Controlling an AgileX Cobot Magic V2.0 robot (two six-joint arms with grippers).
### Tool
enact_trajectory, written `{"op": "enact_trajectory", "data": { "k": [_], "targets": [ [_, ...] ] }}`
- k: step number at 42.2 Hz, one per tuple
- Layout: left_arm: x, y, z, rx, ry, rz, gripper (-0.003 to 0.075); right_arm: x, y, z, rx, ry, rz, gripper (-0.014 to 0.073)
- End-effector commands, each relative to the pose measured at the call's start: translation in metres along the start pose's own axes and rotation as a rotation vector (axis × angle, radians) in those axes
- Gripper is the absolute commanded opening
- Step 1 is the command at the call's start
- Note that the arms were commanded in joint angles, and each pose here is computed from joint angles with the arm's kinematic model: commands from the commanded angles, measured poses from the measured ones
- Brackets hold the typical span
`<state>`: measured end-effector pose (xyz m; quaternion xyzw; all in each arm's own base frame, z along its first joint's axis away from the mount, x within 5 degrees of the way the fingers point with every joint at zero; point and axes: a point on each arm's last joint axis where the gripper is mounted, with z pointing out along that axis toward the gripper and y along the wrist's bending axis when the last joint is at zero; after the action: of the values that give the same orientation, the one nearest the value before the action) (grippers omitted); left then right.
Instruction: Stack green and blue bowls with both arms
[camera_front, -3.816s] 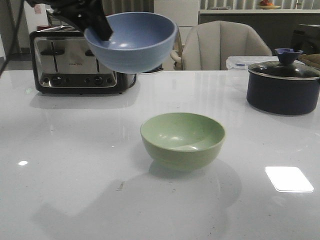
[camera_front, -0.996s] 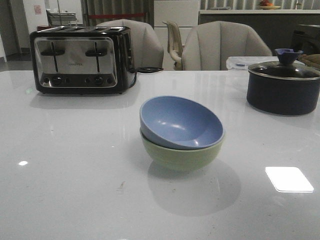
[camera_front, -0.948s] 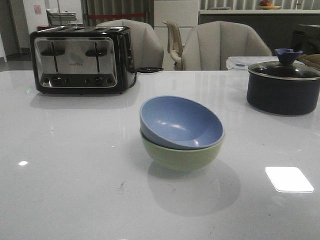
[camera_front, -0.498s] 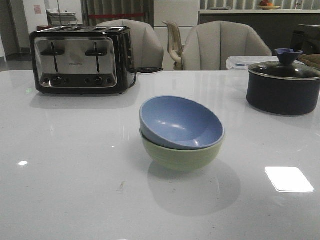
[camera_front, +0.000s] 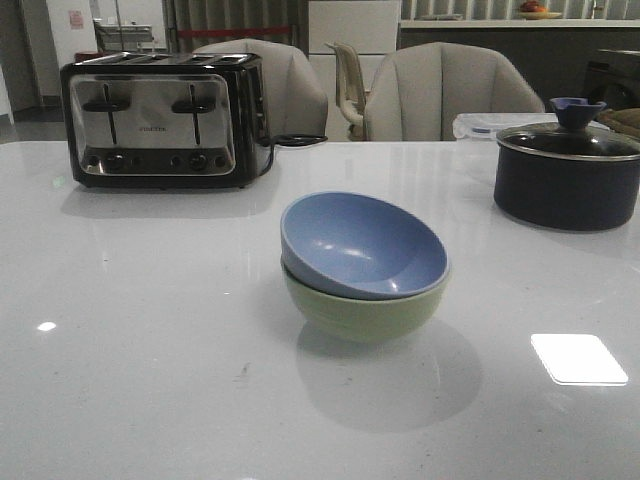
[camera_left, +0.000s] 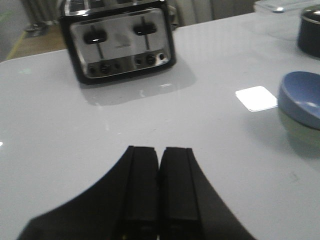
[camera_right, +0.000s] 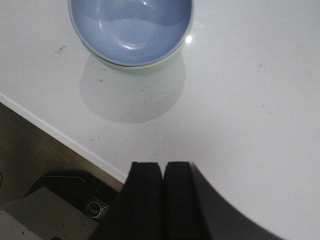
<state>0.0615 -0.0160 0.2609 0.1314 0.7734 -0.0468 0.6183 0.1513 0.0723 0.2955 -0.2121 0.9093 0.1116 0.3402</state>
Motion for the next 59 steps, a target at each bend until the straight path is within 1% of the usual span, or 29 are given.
{"op": "enact_trajectory", "data": {
  "k": [1,5,12,21,24,30,59],
  "targets": [
    [0.008,0.004,-0.005,-0.092,-0.145,-0.031,0.0101,-0.011,0.000,-0.008,0.009,-0.085,-0.017,0.0042],
    [0.023,0.004,-0.008,-0.146,-0.195,-0.068,0.0101,-0.011,0.000,-0.008,0.009,-0.085,-0.017,0.0042],
    [0.040,0.005,-0.005,-0.186,-0.256,-0.100,0.0101,-0.011,0.000,-0.008,0.009,-0.087,-0.017,0.0042],
    [0.058,0.005,0.004,-0.195,-0.294,-0.132,0.0101,-0.011,0.000,-0.008,0.008,-0.084,-0.017,0.0042],
    [0.057,0.005,0.004,-0.193,-0.301,-0.122,0.0101,-0.011,0.000,-0.008,0.009,-0.085,-0.017,0.0042],
    [0.051,0.005,0.002,-0.194,-0.372,-0.087,0.0101,-0.011,0.000,-0.008,0.009,-0.085,-0.017,0.0042],
    [0.051,0.005,0.002,-0.193,-0.370,-0.089,0.0100,-0.011,0.000,-0.008,0.009,-0.085,-0.017,0.0042]
  ]
}}
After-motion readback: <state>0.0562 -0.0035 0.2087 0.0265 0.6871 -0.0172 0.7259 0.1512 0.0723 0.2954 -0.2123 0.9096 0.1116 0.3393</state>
